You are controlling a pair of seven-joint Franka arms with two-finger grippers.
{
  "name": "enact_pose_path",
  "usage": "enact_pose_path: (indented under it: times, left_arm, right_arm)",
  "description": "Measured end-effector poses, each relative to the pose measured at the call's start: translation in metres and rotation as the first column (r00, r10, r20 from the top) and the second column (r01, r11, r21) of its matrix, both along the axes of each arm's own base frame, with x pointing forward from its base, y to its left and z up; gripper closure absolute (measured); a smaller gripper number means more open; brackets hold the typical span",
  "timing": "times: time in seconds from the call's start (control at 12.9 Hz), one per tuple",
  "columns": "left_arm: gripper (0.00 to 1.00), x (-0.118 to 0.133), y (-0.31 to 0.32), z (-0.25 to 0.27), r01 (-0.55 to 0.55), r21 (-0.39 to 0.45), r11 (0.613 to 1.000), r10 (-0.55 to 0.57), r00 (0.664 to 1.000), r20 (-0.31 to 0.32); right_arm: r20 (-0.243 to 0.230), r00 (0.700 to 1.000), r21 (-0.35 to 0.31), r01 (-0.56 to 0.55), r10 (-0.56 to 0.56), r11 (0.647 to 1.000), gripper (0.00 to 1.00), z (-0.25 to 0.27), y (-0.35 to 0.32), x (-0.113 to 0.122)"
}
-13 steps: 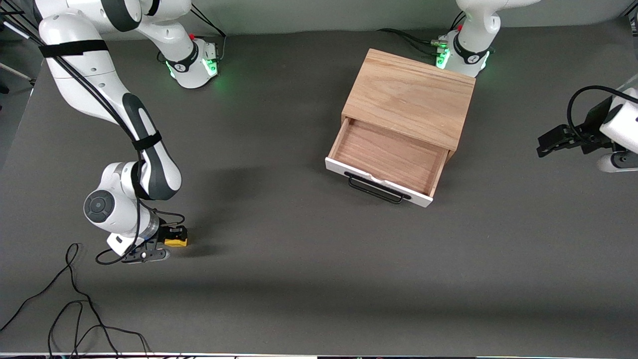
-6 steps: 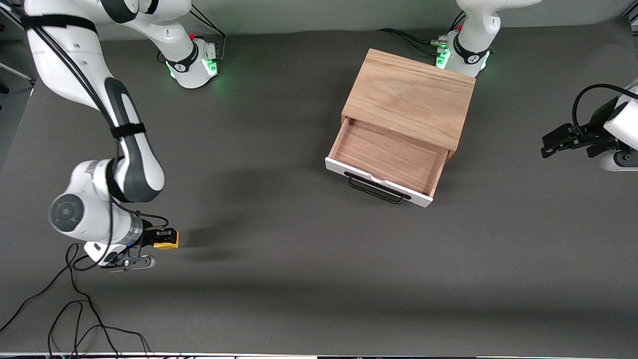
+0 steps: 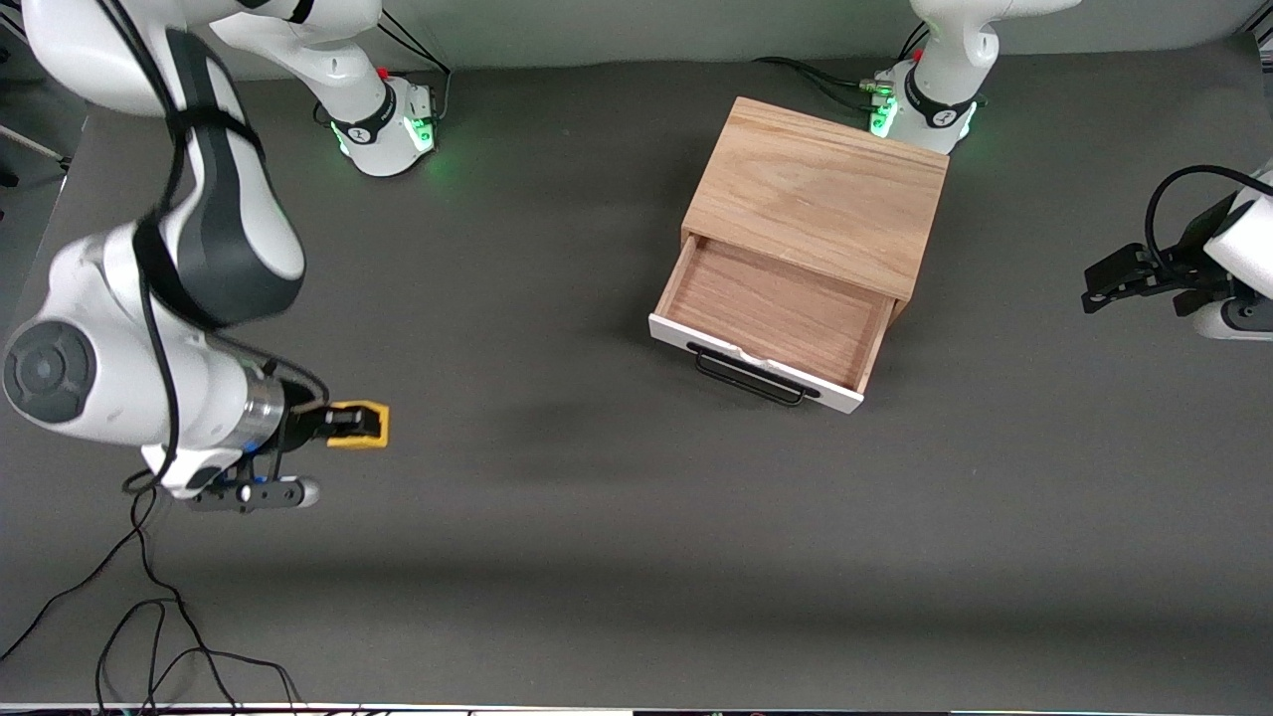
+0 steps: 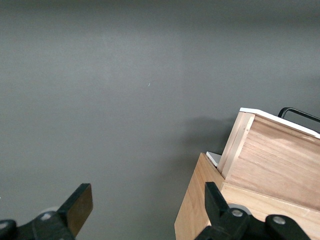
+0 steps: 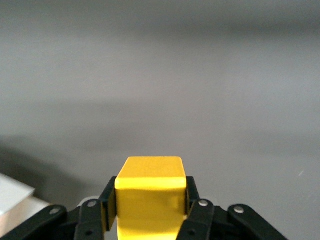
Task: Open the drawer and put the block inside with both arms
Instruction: 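Carry the yellow cube with the right gripper over the open drawer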
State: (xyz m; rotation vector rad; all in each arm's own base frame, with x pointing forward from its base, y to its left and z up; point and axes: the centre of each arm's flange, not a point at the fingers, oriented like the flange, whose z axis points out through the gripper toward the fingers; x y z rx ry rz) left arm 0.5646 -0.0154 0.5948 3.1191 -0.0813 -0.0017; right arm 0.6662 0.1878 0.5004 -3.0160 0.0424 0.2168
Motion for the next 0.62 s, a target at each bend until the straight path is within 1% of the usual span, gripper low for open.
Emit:
enact_pose_path:
  times: [0.16, 0.31, 0.39, 0.47, 0.62]
  left_arm:
    - [0.00, 0.000, -0.010, 0.000, 0.017, 0.000, 1.000, -0.017, 1.000, 0.000]
    - [0.00, 0.000, -0.013, 0.000, 0.023, 0.001, 1.000, -0.023, 1.000, -0.001]
    - [0.00, 0.000, -0.012, 0.000, 0.021, 0.001, 1.000, -0.021, 1.000, -0.001]
    - [0.00, 0.000, -0.011, -0.001, 0.019, 0.001, 1.000, -0.019, 1.000, -0.001]
    - [0.00, 0.000, -0.010, -0.001, 0.017, 0.001, 1.000, -0.017, 1.000, -0.001]
  right_arm:
    - [-0.025, 0.998, 0.031, 0.054, -0.053, 0.998, 0.45, 0.027, 0.053, -0.023]
    - [-0.060, 0.993, 0.059, 0.104, -0.101, 0.993, 0.45, 0.044, 0.115, -0.054]
    - [-0.069, 0.991, 0.057, 0.120, -0.116, 0.991, 0.45, 0.049, 0.145, -0.072]
    - [-0.062, 0.990, 0.049, 0.133, -0.130, 0.990, 0.45, 0.052, 0.173, -0.087]
    - [-0.042, 0.984, 0.055, 0.173, -0.170, 0.983, 0.45, 0.050, 0.226, -0.113]
